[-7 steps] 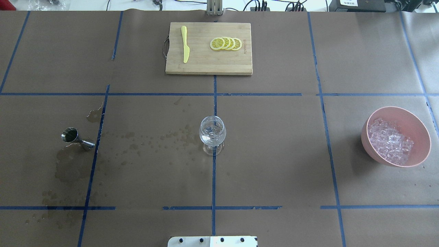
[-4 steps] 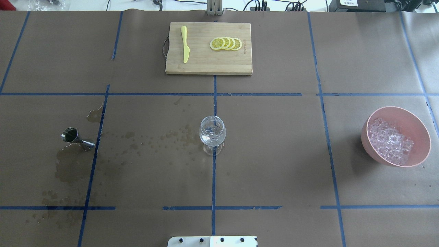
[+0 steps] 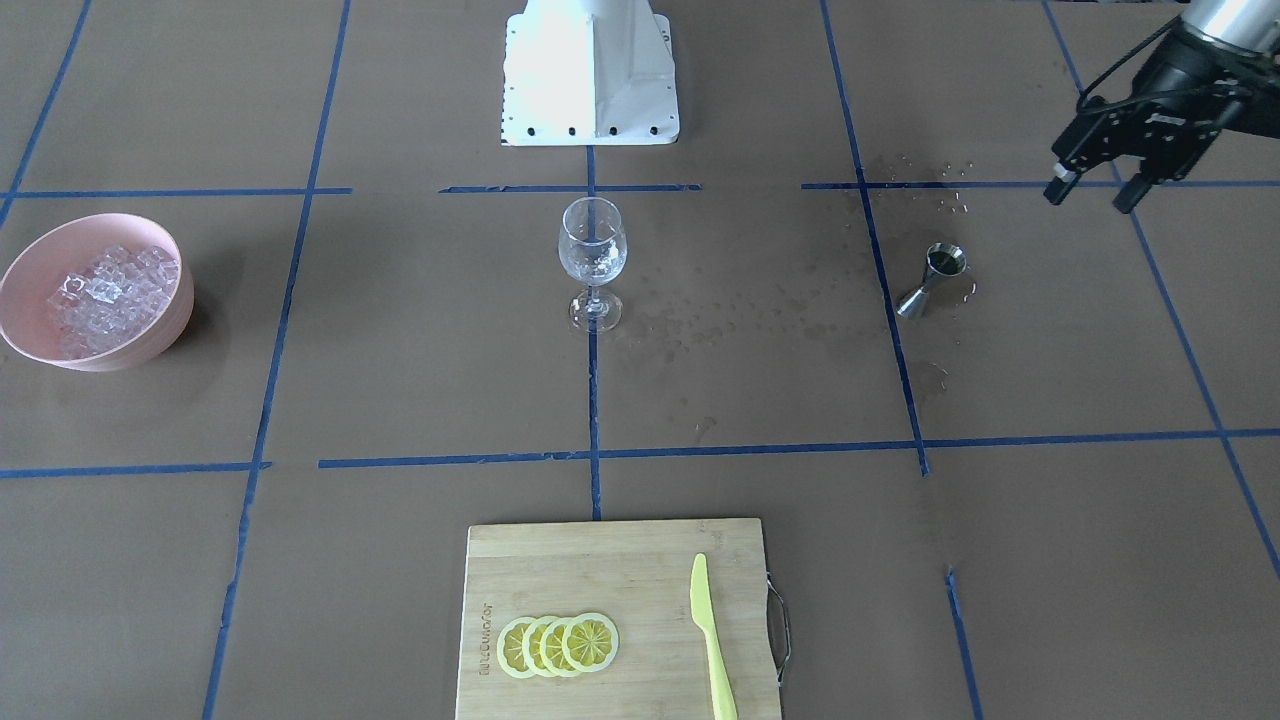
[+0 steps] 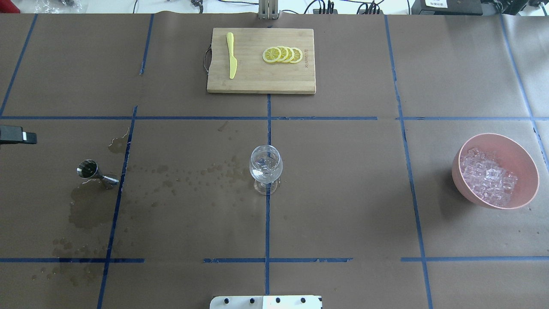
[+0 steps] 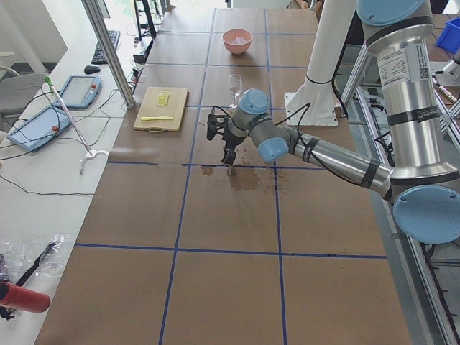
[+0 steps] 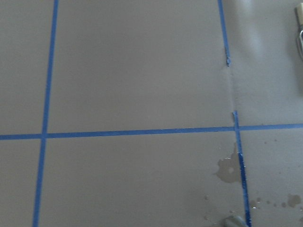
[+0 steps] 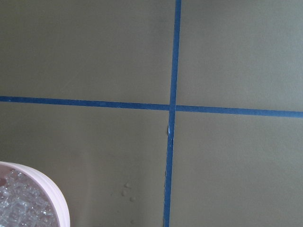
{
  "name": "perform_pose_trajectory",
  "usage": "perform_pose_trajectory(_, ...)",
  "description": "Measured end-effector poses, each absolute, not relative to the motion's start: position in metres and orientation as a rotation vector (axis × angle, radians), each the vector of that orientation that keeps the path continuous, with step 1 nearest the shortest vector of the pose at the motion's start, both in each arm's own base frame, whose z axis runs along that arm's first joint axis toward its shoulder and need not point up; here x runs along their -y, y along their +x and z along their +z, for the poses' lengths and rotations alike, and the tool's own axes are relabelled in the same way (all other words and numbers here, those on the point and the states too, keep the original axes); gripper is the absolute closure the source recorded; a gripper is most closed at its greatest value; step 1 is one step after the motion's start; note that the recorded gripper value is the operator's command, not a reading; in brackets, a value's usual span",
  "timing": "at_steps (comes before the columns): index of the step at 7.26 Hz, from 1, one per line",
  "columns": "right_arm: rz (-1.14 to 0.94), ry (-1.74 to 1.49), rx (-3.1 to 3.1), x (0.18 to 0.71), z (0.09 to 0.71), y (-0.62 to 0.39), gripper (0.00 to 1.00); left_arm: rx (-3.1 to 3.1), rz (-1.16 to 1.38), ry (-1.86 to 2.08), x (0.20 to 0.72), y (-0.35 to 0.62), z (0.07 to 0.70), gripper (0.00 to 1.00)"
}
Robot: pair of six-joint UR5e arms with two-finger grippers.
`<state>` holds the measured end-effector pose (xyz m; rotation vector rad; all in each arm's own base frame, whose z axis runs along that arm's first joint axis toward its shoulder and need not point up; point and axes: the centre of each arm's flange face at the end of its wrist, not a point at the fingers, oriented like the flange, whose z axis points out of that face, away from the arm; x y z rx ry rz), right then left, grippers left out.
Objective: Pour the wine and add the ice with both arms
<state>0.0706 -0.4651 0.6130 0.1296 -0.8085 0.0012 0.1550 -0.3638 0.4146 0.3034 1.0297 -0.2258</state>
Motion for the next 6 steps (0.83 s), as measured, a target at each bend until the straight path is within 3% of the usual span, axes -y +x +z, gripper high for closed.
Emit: perform_pose_trajectory(6, 0.020, 0.138, 0.829, 0.467, 0.599, 0.069, 0.00, -0.996, -0.312, 0.395, 0.270, 0.222, 0.381, 0.00)
